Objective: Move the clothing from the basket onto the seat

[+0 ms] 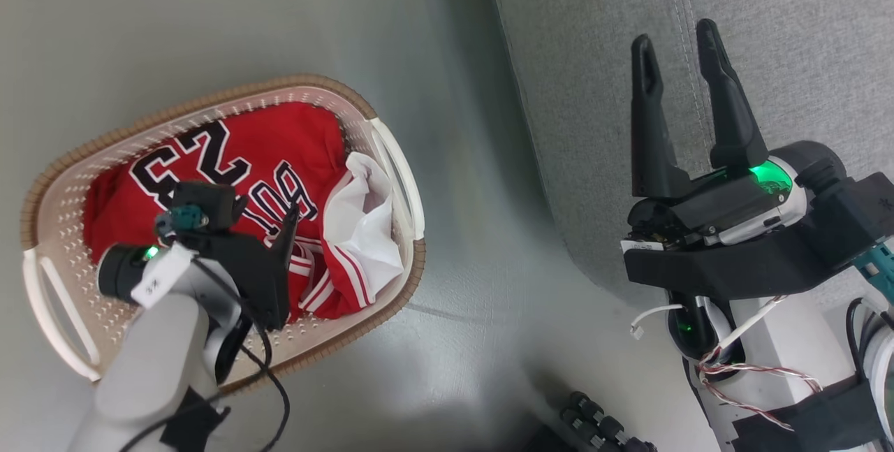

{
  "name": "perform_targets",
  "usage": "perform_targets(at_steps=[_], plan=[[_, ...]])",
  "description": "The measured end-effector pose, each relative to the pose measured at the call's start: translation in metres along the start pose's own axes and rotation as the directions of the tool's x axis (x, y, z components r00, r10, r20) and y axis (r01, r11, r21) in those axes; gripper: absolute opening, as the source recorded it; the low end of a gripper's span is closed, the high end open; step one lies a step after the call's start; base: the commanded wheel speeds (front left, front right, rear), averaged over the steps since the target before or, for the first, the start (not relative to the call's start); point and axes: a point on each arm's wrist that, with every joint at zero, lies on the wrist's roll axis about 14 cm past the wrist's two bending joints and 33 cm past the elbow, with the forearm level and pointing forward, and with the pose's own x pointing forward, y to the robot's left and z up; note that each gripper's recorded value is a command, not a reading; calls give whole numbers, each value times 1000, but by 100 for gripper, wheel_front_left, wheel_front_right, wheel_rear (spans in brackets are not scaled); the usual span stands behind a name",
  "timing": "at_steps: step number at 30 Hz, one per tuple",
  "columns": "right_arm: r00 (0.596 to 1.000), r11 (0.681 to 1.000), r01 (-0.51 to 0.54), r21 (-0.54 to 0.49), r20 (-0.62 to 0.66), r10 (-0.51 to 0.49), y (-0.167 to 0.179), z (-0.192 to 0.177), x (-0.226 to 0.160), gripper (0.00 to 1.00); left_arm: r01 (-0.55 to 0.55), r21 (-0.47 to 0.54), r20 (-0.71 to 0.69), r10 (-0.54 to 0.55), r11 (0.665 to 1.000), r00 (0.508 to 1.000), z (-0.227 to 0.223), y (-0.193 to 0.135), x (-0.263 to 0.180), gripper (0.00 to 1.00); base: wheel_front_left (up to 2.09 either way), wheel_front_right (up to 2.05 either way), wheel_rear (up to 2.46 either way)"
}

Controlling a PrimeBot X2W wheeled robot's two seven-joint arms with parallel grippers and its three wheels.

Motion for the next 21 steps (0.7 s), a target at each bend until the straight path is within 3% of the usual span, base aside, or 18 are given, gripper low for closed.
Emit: perform_targets(at_steps=[14,21], plan=[[999,1000,-25,-9,-41,25,2,-22,7,100,-3,0,-77,3,1000,997,-5,9,39,100,0,0,0],[998,1000,-22,-17,-64,21,-1,-31,6,100,-34,63,-116,41,997,992,-13,19,52,100,0,0,0]])
